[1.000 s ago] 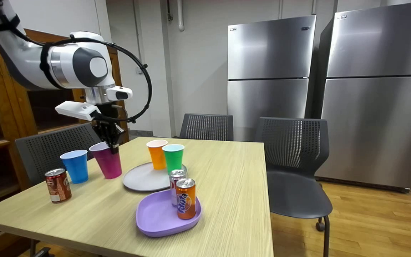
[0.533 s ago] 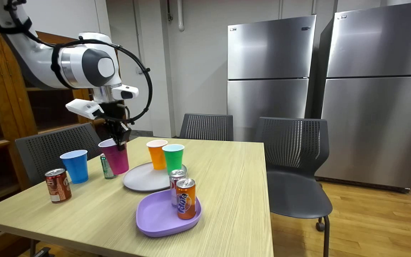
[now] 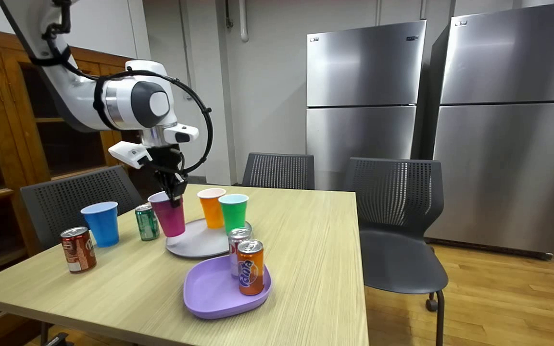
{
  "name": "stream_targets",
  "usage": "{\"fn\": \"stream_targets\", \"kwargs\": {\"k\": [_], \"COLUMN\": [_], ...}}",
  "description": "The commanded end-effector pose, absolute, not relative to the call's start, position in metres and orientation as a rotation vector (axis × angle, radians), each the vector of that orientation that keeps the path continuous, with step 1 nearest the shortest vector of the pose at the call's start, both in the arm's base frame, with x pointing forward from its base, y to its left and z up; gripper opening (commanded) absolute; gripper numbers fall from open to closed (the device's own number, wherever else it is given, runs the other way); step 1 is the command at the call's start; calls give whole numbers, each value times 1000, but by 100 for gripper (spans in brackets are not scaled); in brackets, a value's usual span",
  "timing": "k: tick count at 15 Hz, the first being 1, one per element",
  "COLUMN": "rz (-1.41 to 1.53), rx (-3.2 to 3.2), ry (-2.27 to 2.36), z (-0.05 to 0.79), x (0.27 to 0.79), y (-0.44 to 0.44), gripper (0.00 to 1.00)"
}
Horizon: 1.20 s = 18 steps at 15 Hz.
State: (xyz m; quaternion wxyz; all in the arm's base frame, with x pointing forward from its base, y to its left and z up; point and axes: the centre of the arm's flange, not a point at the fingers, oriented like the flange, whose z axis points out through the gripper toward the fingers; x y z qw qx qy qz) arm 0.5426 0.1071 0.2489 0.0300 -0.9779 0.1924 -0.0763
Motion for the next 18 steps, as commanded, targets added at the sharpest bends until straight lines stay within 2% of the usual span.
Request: {"fn": "stream_targets", "kwargs": {"k": [1,14,15,16,17,18], "rz": [-249,-233,-233,-233,-235,-238], "rx": [-3001,-2989,-2991,-2988,-2986,-2984], "ry": [665,707,707,706,707,709], "z": [242,221,221,221,222,223], "x": [567,588,588,587,586,586], "y": [115,119,118,118,117,117], "gripper": [1,1,5,30,31,38]}}
